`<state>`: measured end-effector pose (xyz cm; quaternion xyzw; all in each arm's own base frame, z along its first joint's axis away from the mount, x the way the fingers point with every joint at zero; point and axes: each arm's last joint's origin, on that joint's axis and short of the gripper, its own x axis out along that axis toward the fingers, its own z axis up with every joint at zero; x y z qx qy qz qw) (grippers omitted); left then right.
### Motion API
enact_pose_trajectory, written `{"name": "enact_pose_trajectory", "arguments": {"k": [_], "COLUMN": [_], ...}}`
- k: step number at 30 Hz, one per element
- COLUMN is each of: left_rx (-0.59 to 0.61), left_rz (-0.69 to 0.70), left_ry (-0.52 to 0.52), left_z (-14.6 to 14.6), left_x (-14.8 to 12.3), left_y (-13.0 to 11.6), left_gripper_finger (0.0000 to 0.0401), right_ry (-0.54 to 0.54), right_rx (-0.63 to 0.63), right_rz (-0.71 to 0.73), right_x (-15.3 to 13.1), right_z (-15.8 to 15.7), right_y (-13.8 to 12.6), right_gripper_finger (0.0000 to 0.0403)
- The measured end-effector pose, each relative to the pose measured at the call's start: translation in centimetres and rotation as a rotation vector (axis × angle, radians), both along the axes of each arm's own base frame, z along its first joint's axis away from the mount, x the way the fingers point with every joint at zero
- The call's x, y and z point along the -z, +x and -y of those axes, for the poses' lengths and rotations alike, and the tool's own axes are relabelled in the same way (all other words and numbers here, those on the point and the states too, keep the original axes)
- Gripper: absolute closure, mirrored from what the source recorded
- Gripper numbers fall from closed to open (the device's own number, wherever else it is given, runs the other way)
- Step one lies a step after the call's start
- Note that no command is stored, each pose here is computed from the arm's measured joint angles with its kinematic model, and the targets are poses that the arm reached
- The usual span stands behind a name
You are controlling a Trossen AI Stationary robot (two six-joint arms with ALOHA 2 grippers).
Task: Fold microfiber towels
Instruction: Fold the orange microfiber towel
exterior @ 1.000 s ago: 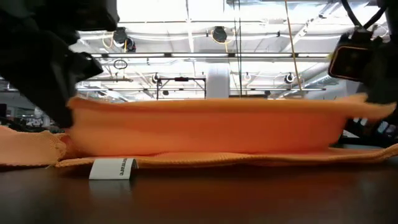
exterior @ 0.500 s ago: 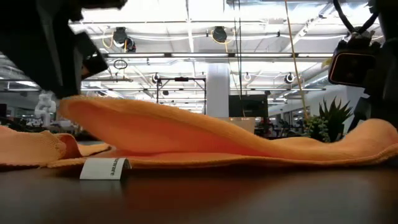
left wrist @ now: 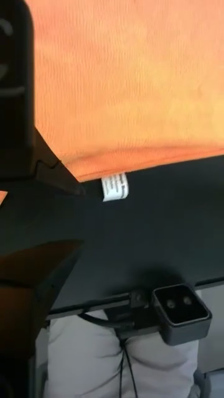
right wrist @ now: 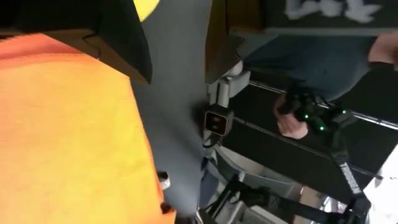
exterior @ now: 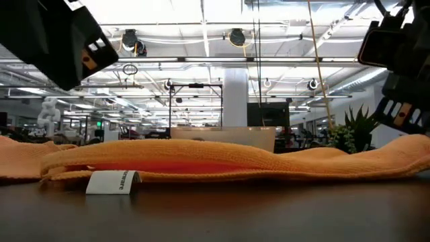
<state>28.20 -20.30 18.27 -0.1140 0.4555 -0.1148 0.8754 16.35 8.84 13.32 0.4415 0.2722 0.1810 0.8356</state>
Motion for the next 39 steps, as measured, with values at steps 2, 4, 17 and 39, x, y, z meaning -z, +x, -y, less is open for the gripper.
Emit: {"name": "enact_pose_trajectory", "arguments": {"k": [2,4,17,39], "left_rx": [-0.012,-0.016,-0.117,-0.118], "left_rz": [0.008,0.014,0.159,0.463], "left_ry": [0.012,0.024,0.155,0.147], "left_z": [-0.2,-0.3,-4.4,-7.1], "left_x": [0.0,0.0,-0.6,-0.9], "left_y": [0.1,0.2,3.3,7.6], "left_gripper_finger": [0.0277,0.0277,0.0277,0.0277], "right_ry": [-0.015,-0.047,-0.408,-0.529], "right_rx": [0.027,0.067,0.272,0.245], "right_rz": [-0.009,-0.015,0.04,-0.068], "right_x": [0.2,0.5,1.4,2.8], "right_z": [0.3,0.7,4.1,6.7], "right_y": [-0.4,-0.7,0.2,0.3], "right_gripper_finger": [0.0264,0.0264,0.0264,0.0242]}}
